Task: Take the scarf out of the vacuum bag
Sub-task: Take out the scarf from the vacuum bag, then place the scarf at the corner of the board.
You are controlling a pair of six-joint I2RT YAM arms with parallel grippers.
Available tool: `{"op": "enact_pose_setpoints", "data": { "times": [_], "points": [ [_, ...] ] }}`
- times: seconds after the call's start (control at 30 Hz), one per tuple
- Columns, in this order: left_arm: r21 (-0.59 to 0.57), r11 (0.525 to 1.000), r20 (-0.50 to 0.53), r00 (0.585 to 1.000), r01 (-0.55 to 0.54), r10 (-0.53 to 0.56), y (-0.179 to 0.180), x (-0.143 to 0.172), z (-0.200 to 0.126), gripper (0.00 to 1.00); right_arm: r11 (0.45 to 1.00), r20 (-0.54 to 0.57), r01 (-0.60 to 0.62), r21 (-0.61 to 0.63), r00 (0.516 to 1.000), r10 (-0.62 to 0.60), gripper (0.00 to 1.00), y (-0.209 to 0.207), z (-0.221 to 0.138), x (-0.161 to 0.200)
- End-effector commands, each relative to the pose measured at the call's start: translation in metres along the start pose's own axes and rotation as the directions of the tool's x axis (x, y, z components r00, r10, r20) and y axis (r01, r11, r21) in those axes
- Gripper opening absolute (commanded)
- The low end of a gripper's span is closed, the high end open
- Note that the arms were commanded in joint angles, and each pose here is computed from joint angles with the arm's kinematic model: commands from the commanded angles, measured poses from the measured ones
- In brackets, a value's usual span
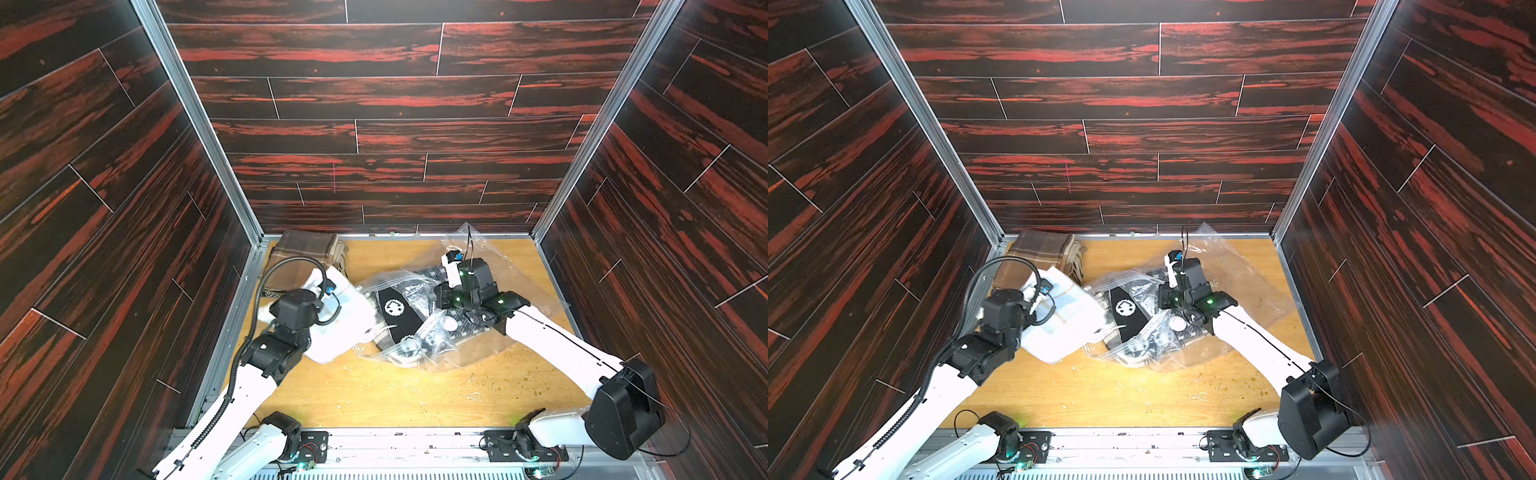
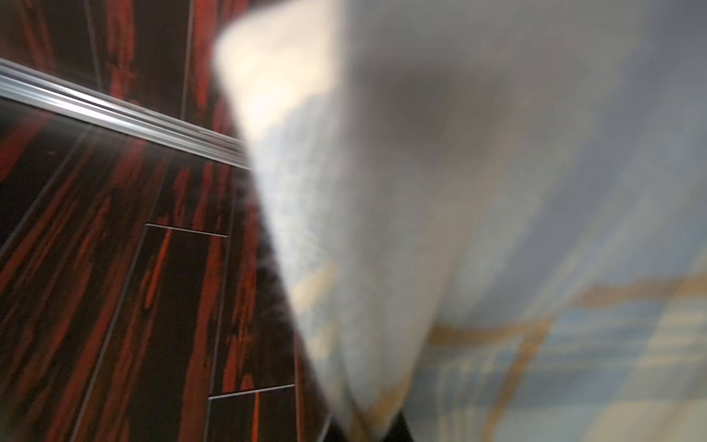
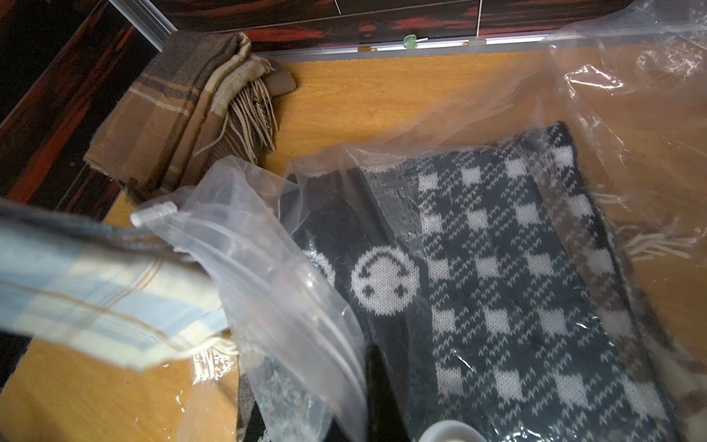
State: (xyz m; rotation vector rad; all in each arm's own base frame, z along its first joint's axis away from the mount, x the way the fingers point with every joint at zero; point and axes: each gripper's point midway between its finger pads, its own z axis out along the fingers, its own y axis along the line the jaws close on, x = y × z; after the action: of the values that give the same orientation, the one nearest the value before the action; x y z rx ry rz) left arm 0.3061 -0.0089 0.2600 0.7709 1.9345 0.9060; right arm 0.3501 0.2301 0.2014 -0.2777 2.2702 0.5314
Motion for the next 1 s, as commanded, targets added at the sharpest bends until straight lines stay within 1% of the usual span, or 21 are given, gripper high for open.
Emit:
{"op": "enact_pose_setpoints", "data": {
  "times": [0.0, 0.1, 0.23, 0.3, 0.37, 0.47, 0.73, 0.97],
  "points": [
    [-0.074, 0.997, 0.08, 0.997, 0.019, -0.013, 0.029, -0.016, -0.001, 0.0, 1.0, 0.009, -0.018, -0.001, 1.0, 0.018, 0.0, -0.003, -0.006, -0.002],
    [-0.088, 0.995, 0.108, 0.993, 0.05, -0.041, 0.041, -0.019, 0.002, 0.0, 1.0, 0.008, -0.02, -0.003, 1.0, 0.02, 0.0, -0.002, -0.007, -0.002],
    [-0.143, 0.988, 0.118, 0.992, 0.056, -0.039, 0.058, -0.023, 0.009, 0.0, 1.0, 0.005, -0.023, -0.002, 1.0, 0.023, 0.0, -0.003, -0.006, -0.001],
    [-0.16, 0.986, 0.116, 0.993, 0.048, -0.03, 0.065, -0.025, 0.012, 0.0, 1.0, 0.004, -0.028, -0.005, 1.0, 0.028, 0.0, -0.003, -0.006, -0.001],
    [-0.159, 0.987, 0.128, 0.992, 0.011, 0.01, 0.067, -0.03, 0.013, 0.0, 0.999, 0.002, -0.032, -0.005, 0.999, 0.032, 0.0, -0.003, -0.006, 0.0],
    [-0.177, 0.984, 0.138, 0.99, 0.014, 0.011, 0.077, -0.035, 0.015, 0.0, 0.999, 0.001, -0.034, -0.001, 0.999, 0.034, 0.0, -0.004, -0.006, 0.0],
    [-0.222, 0.975, 0.099, 0.995, -0.004, 0.027, 0.097, -0.03, 0.02, 0.0, 0.999, -0.006, -0.04, 0.016, 0.999, 0.04, 0.0, -0.011, -0.006, 0.003],
    [-0.253, 0.965, 0.062, 0.994, -0.071, 0.089, 0.111, -0.03, 0.024, 0.0, 0.999, -0.017, -0.041, 0.016, 0.999, 0.041, 0.0, -0.012, -0.005, 0.005]
  ]
}}
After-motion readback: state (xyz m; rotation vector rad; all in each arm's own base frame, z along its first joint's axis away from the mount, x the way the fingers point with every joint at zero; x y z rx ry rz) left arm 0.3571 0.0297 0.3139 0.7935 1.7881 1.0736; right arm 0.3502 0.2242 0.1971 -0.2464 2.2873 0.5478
